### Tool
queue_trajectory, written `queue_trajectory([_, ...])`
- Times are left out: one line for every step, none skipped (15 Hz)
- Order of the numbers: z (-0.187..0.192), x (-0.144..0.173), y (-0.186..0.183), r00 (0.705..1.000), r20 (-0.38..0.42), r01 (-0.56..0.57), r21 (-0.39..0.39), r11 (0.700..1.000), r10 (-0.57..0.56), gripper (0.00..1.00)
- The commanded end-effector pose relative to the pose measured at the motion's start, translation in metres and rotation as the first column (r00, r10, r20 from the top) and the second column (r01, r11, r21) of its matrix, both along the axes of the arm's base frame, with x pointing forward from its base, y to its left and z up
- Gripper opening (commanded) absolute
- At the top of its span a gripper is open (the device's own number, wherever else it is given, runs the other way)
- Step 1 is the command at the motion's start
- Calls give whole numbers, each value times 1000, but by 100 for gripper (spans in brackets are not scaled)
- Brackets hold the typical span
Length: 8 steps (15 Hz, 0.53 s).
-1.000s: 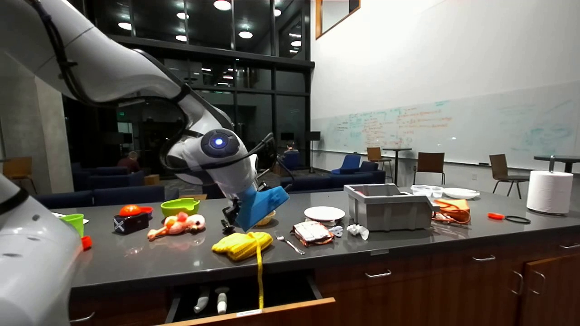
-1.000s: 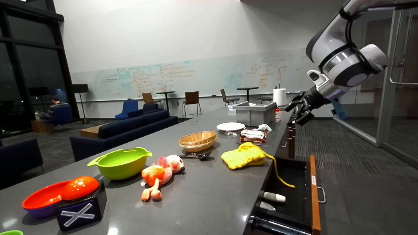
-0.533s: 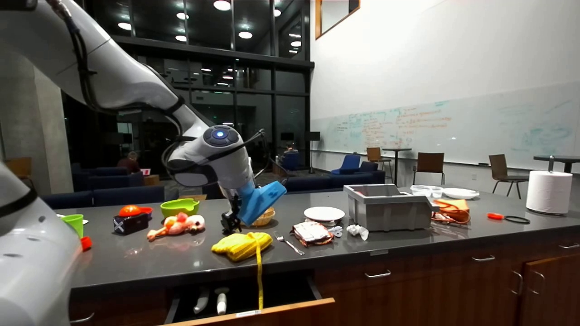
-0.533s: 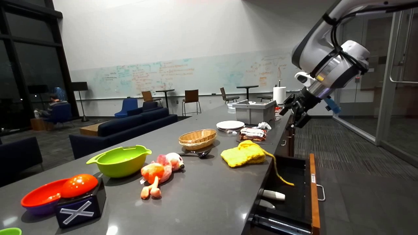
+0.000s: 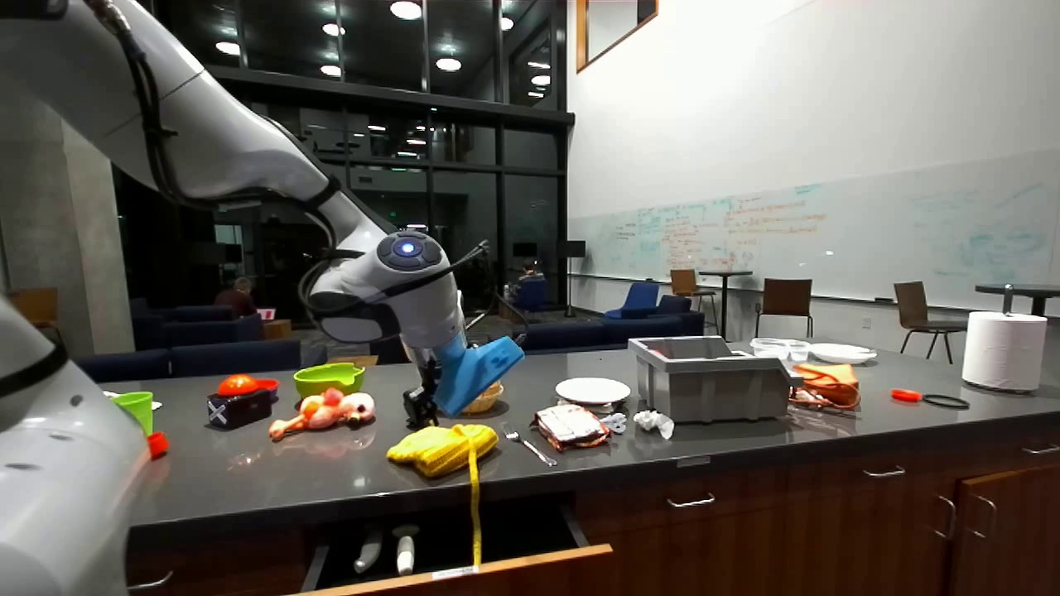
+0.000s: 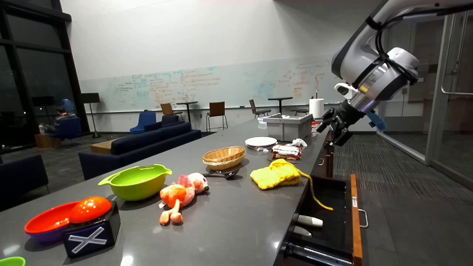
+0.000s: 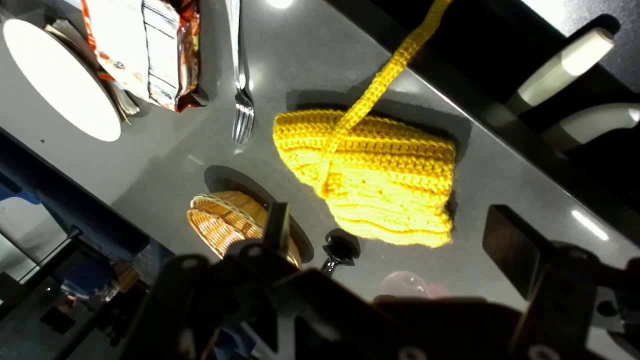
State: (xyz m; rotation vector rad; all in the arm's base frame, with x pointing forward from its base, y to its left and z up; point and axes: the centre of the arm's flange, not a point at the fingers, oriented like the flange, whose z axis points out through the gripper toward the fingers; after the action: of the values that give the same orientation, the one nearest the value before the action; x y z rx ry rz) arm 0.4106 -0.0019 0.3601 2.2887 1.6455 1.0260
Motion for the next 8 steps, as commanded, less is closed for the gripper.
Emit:
queue_trajectory([4,-4,-5,999,-49,-13,53,998,16,100])
queue_trajectory([2,-1,-3,998,-57,-23,65,998,27,100])
queue_trajectory([3,0,-2,997,-67,-33,77,997,38,100])
queue_trajectory([0,4,2,996,-70,-49,87,995,55,100])
queue_trajectory([-1,6,5,995,-75,-60,87,994,67,100])
queue_trajectory([0,8,10,994,-76,-78,91,993,85,100])
queue_trajectory([-4,12,13,992,-73,-96,90,991,103,100])
queue_trajectory([-6,16,19,990,-72,-115,96,989,122,100])
